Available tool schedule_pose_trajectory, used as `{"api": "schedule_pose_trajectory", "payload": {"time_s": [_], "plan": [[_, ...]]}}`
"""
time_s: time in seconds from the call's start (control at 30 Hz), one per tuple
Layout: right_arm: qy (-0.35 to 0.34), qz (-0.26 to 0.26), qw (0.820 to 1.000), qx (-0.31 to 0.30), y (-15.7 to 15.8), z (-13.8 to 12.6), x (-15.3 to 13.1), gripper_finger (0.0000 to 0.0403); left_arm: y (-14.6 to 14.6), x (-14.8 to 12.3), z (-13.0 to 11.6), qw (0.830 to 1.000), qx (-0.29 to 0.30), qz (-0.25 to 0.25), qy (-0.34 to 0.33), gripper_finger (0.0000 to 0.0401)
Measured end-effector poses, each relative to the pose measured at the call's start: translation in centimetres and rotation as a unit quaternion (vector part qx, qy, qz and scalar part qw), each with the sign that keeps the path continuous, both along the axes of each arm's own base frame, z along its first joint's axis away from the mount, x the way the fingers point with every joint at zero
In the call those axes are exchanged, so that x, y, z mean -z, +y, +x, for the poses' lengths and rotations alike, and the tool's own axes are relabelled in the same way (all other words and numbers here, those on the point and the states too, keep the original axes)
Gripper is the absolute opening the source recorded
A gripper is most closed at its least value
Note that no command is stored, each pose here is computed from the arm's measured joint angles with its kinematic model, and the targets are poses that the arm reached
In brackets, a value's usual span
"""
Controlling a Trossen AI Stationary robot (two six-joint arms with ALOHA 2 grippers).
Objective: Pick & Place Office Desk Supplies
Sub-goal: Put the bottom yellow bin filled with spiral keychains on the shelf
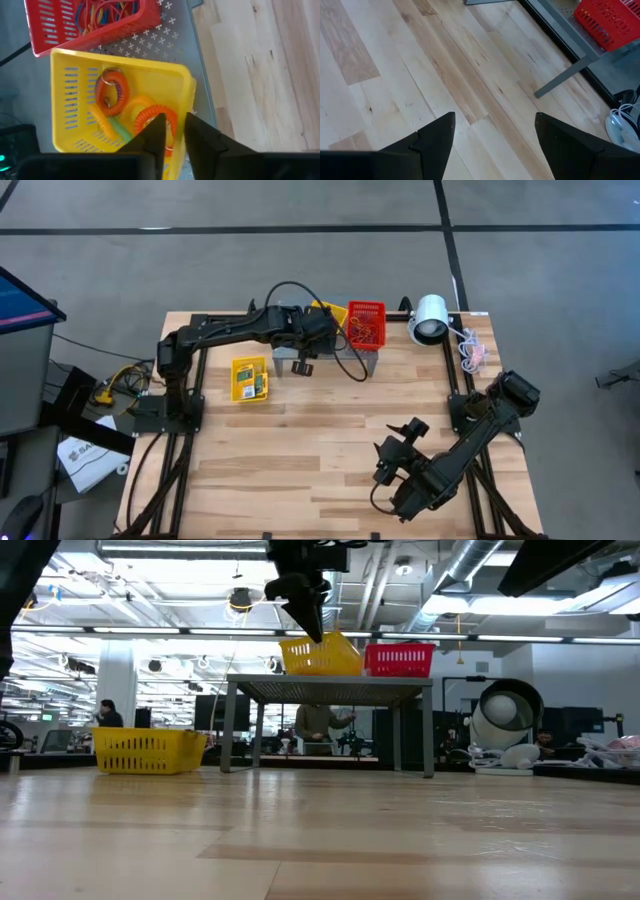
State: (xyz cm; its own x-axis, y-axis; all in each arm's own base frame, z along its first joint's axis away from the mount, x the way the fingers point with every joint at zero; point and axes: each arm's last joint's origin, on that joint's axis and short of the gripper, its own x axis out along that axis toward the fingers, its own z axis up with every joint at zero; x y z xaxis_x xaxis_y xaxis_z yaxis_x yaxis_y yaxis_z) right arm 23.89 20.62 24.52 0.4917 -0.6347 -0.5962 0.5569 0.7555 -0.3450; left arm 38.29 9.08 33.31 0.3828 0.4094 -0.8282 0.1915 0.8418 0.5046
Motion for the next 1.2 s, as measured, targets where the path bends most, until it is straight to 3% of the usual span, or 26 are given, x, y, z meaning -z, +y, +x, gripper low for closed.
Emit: {"api": "schedule_pose_trajectory", "payload": {"time_s": [0.2, 0.33, 0.53, 0.73, 0.9, 1.03, 1.2], "plan": [[0.0, 0.0, 1.0, 0.0, 0.0, 0.0, 0.0, 0.027, 0.2, 0.0, 0.0, 1.0, -0.014, 0.003, -0.005, 0.0135], [-0.001, 0.0, 1.0, 0.0, 0.0, 0.0, 0.0, 0.027, 0.5, -0.4, -0.3, 0.998, -0.037, 0.041, 0.0, 0.0188], [-0.01, -0.011, 1.0, -0.003, 0.0, 0.0, -0.1, 0.027, 0.0, -4.1, -2.4, 0.995, -0.049, 0.066, -0.065, 0.024], [-0.011, -0.018, 1.0, 0.006, -0.7, 0.6, -0.1, 0.027, -1.5, -9.2, -6.3, 0.98, -0.034, -0.015, -0.194, 0.0258], [-0.017, -0.044, 0.999, -0.01, -2.4, 2.7, -0.8, 0.027, -3.3, -12.0, -8.9, 0.96, 0.005, -0.087, -0.266, 0.0259], [-0.037, -0.056, 0.996, -0.05, -4.2, 5.2, -2.8, 0.027, -4.7, -12.7, -10.1, 0.946, 0.04, -0.114, -0.301, 0.0258], [-0.074, -0.057, 0.987, -0.128, -6.2, 7.2, -6.7, 0.027, -5.8, -11.4, -12.0, 0.942, 0.06, -0.129, -0.305, 0.0259]]}}
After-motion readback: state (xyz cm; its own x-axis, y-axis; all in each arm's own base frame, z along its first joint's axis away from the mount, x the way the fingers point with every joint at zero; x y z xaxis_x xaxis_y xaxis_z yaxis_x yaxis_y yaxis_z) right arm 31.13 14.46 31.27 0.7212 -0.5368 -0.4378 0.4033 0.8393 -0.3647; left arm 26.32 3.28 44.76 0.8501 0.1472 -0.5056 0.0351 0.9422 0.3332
